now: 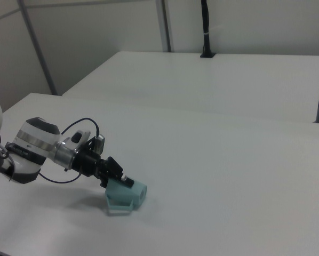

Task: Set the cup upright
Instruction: 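Close the gripper on the base of the teal cup, then lift the cup and rotate it so its opening faces up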

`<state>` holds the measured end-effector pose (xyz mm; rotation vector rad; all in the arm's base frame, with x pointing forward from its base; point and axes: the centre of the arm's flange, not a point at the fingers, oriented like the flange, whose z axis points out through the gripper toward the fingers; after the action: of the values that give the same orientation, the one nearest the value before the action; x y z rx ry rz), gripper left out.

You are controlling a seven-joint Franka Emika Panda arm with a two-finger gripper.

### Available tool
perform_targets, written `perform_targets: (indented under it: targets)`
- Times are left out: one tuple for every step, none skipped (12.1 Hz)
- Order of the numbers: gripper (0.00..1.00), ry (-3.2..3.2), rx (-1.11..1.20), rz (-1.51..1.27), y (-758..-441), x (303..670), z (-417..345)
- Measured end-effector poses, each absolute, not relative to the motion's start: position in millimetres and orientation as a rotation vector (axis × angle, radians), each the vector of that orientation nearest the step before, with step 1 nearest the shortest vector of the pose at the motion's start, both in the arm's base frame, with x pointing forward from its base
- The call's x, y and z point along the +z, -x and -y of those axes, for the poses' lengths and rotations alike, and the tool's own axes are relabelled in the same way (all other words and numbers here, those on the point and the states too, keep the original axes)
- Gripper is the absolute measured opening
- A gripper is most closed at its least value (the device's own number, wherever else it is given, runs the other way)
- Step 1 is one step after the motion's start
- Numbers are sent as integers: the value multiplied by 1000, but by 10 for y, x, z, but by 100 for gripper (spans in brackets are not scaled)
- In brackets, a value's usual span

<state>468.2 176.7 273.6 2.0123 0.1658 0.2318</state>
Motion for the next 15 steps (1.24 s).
perform_targets:
  targets:
    - [13, -2043, 221, -161, -4717, 2796, -1797]
    - [9, -2099, 196, -155, -4778, 2919, -1833]
    - [9, -2165, 172, -162, -4831, 3026, -1870]
    - [9, -2231, 156, -168, -4885, 3149, -1913]
    - [9, -2275, 154, -159, -4931, 3271, -1951]
    - [9, -2307, 159, -145, -4973, 3380, -1985]
    - [9, -2328, 160, -137, -4997, 3439, -2008]
    - [9, -2363, 169, -129, -5022, 3485, -2045]
    - [9, -2424, 193, -113, -5064, 3546, -2103]
    - [9, -2498, 223, -83, -5125, 3627, -2146]
    - [9, -2561, 242, -58, -5182, 3700, -2161]
    - [9, -2627, 235, -46, -5213, 3750, -2174]
    - [9, -2686, 208, -42, -5229, 3798, -2170]
    - [9, -2754, 173, -45, -5253, 3897, -2154]
    - [9, -2807, 159, -38, -5279, 4007, -2129]
